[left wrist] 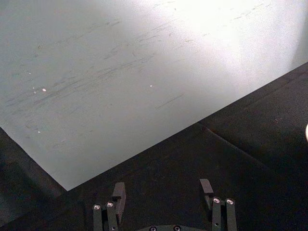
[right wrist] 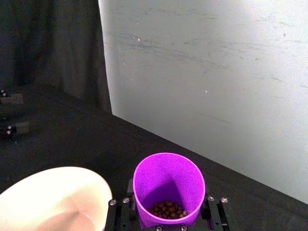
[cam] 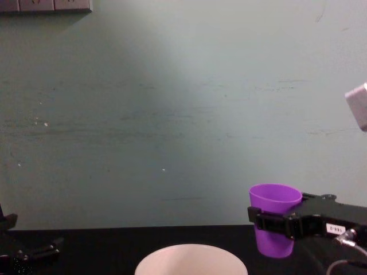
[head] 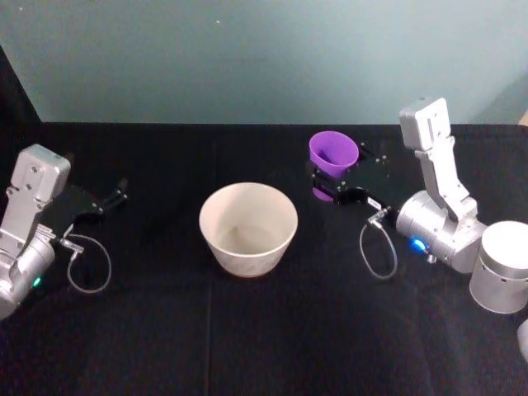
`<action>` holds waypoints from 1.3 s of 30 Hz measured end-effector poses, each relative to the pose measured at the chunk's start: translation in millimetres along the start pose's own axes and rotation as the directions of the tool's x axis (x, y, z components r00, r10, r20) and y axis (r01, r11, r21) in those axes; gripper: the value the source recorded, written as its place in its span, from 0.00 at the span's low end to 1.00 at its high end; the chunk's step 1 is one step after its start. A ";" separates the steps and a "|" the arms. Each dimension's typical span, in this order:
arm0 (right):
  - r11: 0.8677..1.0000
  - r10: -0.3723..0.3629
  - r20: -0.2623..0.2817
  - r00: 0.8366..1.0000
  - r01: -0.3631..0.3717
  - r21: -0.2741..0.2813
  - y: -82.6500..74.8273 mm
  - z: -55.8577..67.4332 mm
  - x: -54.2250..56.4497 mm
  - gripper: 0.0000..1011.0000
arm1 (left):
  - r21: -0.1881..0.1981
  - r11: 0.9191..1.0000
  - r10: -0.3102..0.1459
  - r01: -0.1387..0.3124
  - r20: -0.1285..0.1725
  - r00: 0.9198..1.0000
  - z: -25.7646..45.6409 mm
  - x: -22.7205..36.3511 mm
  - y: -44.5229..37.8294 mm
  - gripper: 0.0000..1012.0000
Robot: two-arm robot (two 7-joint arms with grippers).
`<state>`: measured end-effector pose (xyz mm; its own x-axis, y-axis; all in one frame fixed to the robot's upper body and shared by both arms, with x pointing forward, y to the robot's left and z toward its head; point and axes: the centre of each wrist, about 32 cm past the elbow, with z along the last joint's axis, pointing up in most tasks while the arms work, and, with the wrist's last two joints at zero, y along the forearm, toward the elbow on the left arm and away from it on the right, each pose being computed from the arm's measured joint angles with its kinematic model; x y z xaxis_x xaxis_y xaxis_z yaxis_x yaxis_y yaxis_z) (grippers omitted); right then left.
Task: Pick up the cup and pour the mung beans from the cup into the bowl.
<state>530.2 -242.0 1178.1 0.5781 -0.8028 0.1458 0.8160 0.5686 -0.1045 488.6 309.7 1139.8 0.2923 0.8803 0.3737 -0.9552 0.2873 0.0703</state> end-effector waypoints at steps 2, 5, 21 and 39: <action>1.000 0.002 -0.001 1.000 -0.002 -0.004 0.6 4.8 1.3 0.72 | 0.000 1.000 0.000 0.000 0.000 1.000 0.0 0.0 0.0 0.99; 1.000 0.005 -0.002 1.000 -0.005 -0.004 1.2 9.2 2.2 0.72 | 0.000 1.000 0.000 0.000 0.000 1.000 0.0 0.0 0.0 0.99; 1.000 0.010 -0.007 1.000 -0.010 -0.002 1.7 10.6 2.2 0.72 | 0.000 1.000 0.000 0.000 0.000 1.000 0.0 0.0 0.0 0.99; 1.000 0.010 -0.006 1.000 -0.010 -0.003 1.6 10.6 2.2 0.72 | 0.000 1.000 0.000 0.000 0.000 1.000 0.0 0.0 0.0 0.99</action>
<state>532.8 -240.9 1188.7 0.5864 -0.7981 0.1388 0.8100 0.5763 -0.1085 488.6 309.7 1139.8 0.2923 0.8803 0.3737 -0.9552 0.2873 0.0703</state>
